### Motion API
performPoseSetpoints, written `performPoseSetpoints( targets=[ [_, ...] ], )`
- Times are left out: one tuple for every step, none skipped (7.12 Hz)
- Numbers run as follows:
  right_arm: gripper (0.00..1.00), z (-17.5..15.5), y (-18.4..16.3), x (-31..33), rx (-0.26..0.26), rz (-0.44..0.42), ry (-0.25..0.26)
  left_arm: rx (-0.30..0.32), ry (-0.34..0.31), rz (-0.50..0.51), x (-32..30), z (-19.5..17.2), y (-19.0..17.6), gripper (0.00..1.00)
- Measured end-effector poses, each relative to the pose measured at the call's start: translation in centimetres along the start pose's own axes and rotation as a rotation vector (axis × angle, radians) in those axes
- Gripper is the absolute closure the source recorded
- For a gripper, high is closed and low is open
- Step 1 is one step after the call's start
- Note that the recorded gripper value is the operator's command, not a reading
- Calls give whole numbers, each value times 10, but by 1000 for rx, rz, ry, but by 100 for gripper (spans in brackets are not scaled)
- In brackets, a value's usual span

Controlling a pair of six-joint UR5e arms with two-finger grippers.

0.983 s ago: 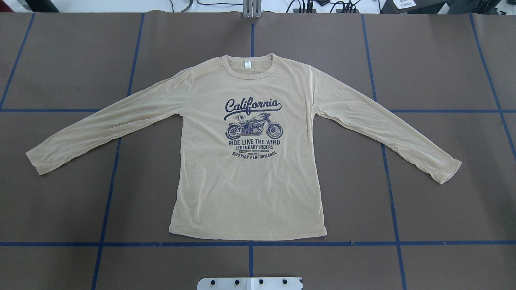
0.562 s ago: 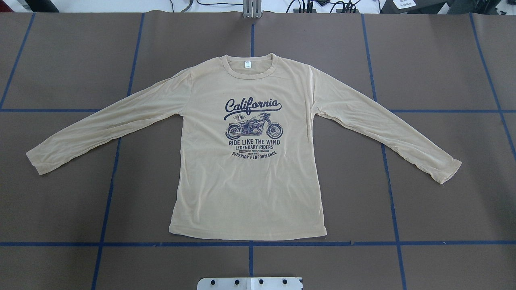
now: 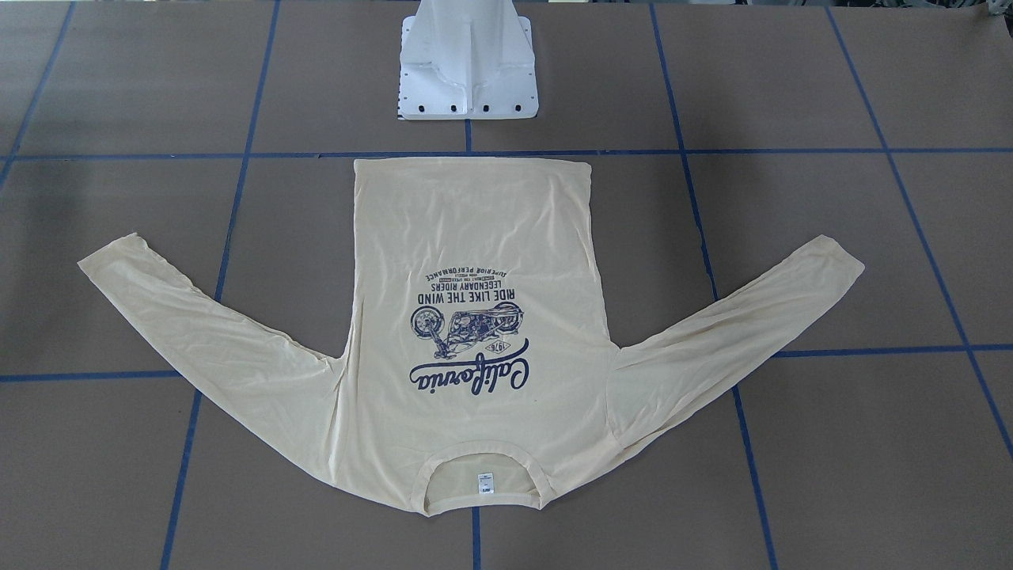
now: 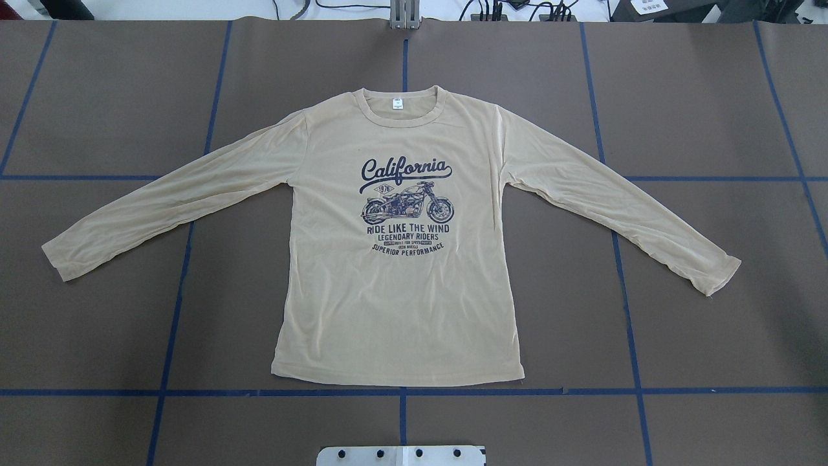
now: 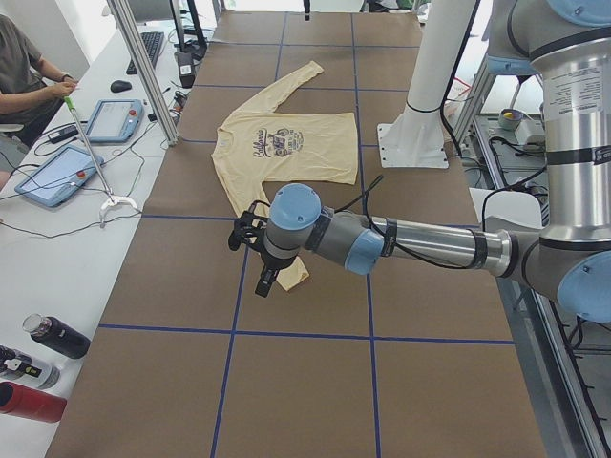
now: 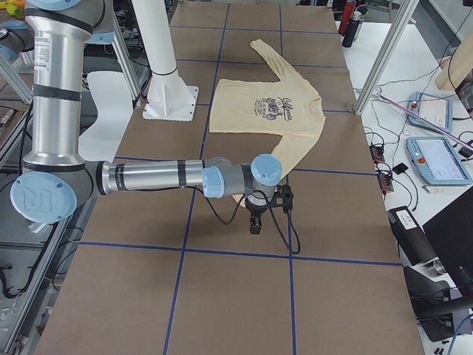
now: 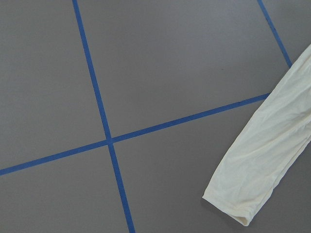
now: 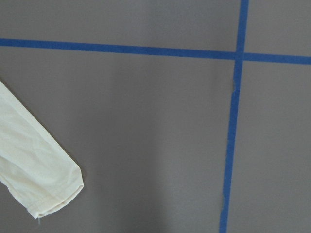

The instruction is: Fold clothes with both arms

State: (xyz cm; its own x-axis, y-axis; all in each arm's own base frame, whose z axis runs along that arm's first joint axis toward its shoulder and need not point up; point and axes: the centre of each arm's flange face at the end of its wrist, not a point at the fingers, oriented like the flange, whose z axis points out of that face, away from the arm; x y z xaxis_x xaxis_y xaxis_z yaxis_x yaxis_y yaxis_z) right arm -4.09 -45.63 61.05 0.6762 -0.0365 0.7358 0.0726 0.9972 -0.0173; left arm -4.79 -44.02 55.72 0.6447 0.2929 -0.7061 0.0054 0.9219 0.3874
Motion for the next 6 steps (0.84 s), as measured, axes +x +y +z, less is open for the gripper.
performPoseSetpoints(
  targets=[
    [1, 17, -2, -26, 3, 44, -14, 2, 1, 2, 0, 0, 0, 0],
    [2, 34, -3, -53, 19, 91, -29, 4, 1, 4, 1, 0, 0, 0],
    [2, 49, -2, -70, 33, 124, -36, 4, 1, 6, 1, 0, 0, 0],
    [4, 64, 0, -78, 35, 139, -37, 5, 2, 7, 1, 0, -1, 0],
    [4, 76, 1, -82, 30, 139, -32, 5, 2, 7, 1, 0, -1, 0],
    [4, 87, 2, -82, 20, 146, -22, 5, 2, 7, 1, 0, -1, 0]
  ],
)
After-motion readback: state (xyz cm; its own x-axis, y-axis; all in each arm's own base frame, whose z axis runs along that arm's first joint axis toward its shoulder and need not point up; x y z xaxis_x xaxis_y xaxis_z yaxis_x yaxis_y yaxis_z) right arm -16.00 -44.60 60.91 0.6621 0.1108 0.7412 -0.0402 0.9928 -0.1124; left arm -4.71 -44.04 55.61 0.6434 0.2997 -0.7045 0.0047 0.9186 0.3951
